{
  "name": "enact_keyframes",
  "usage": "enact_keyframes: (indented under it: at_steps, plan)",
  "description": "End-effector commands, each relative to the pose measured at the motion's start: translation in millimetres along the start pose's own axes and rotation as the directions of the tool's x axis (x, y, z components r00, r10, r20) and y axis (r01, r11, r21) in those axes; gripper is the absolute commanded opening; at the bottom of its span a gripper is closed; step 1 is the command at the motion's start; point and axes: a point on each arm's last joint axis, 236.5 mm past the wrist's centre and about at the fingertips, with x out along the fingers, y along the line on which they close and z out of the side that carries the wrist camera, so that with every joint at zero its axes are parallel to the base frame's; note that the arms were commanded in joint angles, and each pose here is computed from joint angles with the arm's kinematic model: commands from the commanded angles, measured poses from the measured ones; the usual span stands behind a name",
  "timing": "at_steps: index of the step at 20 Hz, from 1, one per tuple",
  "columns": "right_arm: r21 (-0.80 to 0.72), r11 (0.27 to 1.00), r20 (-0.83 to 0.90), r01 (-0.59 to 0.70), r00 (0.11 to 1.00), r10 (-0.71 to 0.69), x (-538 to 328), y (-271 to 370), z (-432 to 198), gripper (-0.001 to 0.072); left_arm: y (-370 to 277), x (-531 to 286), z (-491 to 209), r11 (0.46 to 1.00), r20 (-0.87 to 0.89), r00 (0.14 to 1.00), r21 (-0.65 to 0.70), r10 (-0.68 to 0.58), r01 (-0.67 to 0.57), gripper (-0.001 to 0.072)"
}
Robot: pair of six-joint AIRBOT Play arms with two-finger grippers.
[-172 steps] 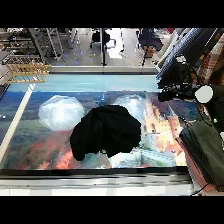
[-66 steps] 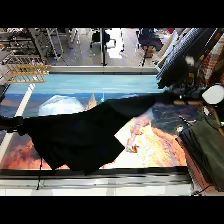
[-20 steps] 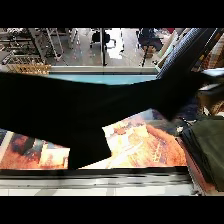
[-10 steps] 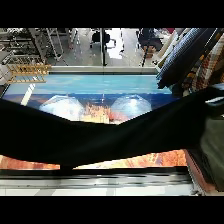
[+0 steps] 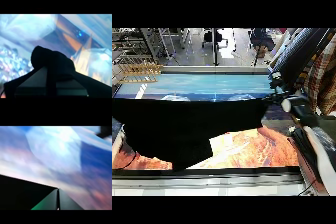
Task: Fold the clothes and pants, and hang the long-sleeved shirts on hangers.
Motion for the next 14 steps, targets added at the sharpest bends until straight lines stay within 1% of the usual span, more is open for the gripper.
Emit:
enact_keyframes:
  at_steps: [1,2,3,5,6,7,8,9,10,12,13,14]
  plan:
    - [0.152,0.987,0.143,-0.046,0.989,0.024,80.4,15.0,15.4,0.0252,3.4,81.7,2.3,0.999,0.096,0.995,-0.042,0.03,-0.026,0.0343]
    - [0.186,0.981,0.132,-0.063,0.991,0.039,82.1,17.4,18.0,0.0478,2.2,84.8,7.6,0.999,0.104,0.994,-0.034,0.027,-0.023,0.062]
    - [0.216,0.973,0.085,-0.085,0.994,0.068,77.6,22.2,15.0,0.0565,3.2,81.6,9.6,1.0,0.087,0.996,-0.015,0.025,-0.024,0.0708]
    - [0.223,0.969,-0.076,-0.104,0.989,0.124,58.5,28.2,-9.1,0.0562,24.8,61.4,-6.2,0.996,-0.05,0.997,0.055,0.066,-0.063,0.0708]
    - [0.24,0.963,-0.165,-0.122,0.973,0.164,45.8,35.2,-26.4,0.0563,46.3,45.4,-27.6,0.991,-0.162,0.98,0.087,0.112,-0.098,0.0705]
    - [0.277,0.949,-0.256,-0.15,0.941,0.223,30.8,46.5,-46.2,0.0561,70.0,27.7,-54.4,0.986,-0.288,0.944,0.094,0.159,-0.137,0.0696]
    - [0.297,0.935,-0.322,-0.195,0.901,0.291,16.3,60.4,-62.9,0.056,94.6,6.4,-84.2,0.98,-0.418,0.887,0.063,0.195,-0.186,0.0695]
    - [0.326,0.906,-0.364,-0.268,0.849,0.383,0.0,82.8,-76.3,0.0504,112.0,-10.8,-108.9,0.978,-0.509,0.839,0.02,0.19,-0.209,0.0665]
    - [0.365,0.858,-0.37,-0.362,0.789,0.49,-18.3,109.7,-84.3,0.049,122.3,-19.5,-126.4,0.977,-0.556,0.816,-0.031,0.16,-0.213,0.0603]
    - [0.476,0.722,-0.334,-0.501,0.657,0.676,-56.7,165.5,-96.6,0.0489,128.0,-22.8,-157.4,0.979,-0.594,0.803,-0.131,0.05,-0.158,0.0599]
    - [0.515,0.66,-0.326,-0.547,0.587,0.741,-77.5,194.0,-107.6,0.0489,124.5,-21.1,-172.0,0.977,-0.6,0.8,-0.176,-0.012,-0.118,0.0599]
    - [0.537,0.619,-0.345,-0.573,0.521,0.781,-97.4,222.1,-124.8,0.0489,118.4,-16.8,-185.7,0.973,-0.597,0.799,-0.217,-0.073,-0.073,0.06]
